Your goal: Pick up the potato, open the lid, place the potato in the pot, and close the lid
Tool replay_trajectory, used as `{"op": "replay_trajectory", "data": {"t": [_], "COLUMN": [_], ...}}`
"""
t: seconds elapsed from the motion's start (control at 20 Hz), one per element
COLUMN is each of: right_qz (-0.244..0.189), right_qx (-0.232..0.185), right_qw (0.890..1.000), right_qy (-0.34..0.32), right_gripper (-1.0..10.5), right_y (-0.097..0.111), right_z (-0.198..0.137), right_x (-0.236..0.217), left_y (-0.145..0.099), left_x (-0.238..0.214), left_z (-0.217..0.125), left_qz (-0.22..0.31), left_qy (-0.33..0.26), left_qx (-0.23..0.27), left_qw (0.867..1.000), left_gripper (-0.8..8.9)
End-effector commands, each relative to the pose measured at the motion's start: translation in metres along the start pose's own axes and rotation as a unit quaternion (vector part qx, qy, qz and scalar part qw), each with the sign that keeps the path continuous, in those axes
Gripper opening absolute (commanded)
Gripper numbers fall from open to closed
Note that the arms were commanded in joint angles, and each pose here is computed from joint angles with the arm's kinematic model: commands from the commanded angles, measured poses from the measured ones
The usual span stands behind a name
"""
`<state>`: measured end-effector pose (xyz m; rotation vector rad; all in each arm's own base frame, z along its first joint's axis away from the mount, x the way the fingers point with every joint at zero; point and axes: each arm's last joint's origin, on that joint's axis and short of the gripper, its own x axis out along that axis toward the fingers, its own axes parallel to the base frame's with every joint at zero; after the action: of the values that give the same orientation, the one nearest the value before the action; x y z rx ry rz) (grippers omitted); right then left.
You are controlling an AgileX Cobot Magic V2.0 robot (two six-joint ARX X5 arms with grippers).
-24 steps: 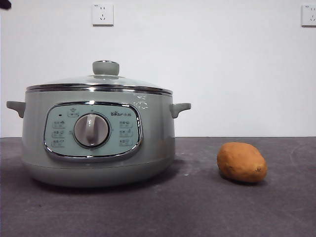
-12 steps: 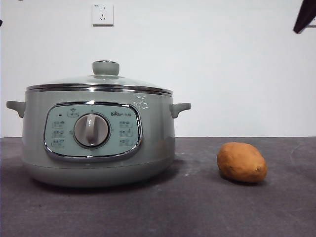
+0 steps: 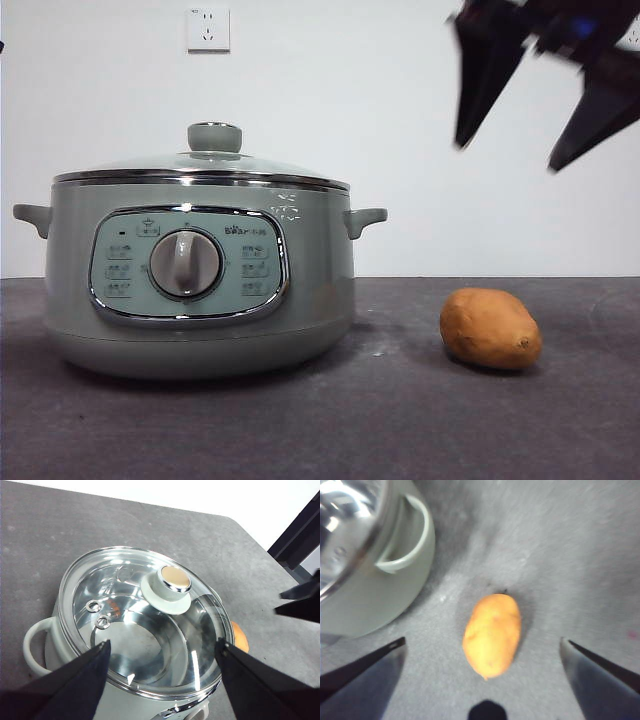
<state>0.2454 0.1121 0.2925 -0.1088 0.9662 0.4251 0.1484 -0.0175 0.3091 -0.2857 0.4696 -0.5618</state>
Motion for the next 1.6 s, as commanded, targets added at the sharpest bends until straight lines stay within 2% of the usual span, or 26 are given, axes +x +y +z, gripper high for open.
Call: {"op": "replay_trajectory", "data": {"t": [0.05,0.4,0.6,0.65,0.8,0.85,1.05,1.3,1.5,1.6], "right_qz": [-0.002,-0.008,-0.012,-0.014,-0.014,-0.014,-0.012,-0.011,-0.009,-0.008], "right_qx": [0.002,0.017,0.037,0.044,0.051,0.051,0.051,0.047,0.045,0.044], "right_qw": [1.0,0.994,0.99,0.989,0.989,0.988,0.989,0.992,0.996,0.997], "right_qy": [0.026,0.103,0.137,0.14,0.141,0.143,0.14,0.115,0.075,0.061], "right_gripper": [5.1,5.0,5.0,4.6,0.5,-0.2,-0.1,-0.1,0.0,0.0], "right_y": [0.001,-0.005,-0.007,-0.007,-0.007,-0.007,-0.007,-0.004,-0.002,-0.001], "right_z": [0.006,0.001,-0.006,-0.007,-0.007,-0.007,-0.006,-0.002,0.001,0.002], "right_x": [0.03,0.104,0.126,0.128,0.128,0.128,0.121,0.08,0.048,0.037], "left_y": [0.0,0.001,0.001,0.002,0.002,0.002,0.004,0.008,-0.002,-0.011], "left_x": [0.0,0.0,0.0,0.0,0.0,0.0,0.004,0.023,0.049,0.066], "left_z": [0.001,0.0,0.0,0.0,0.0,0.0,0.0,0.009,0.029,0.042], "left_qz": [-0.002,0.014,0.026,0.026,0.026,0.026,0.027,0.01,0.013,0.021], "left_qy": [-0.004,-0.003,-0.005,-0.005,-0.004,-0.003,0.005,-0.002,0.02,0.027], "left_qx": [0.007,0.005,0.005,0.005,0.005,0.004,0.0,0.014,0.03,0.055], "left_qw": [1.0,1.0,1.0,1.0,1.0,1.0,1.0,1.0,0.999,0.998], "left_gripper": [3.54,3.46,3.46,3.46,3.46,3.46,3.46,3.47,3.51,3.51]}}
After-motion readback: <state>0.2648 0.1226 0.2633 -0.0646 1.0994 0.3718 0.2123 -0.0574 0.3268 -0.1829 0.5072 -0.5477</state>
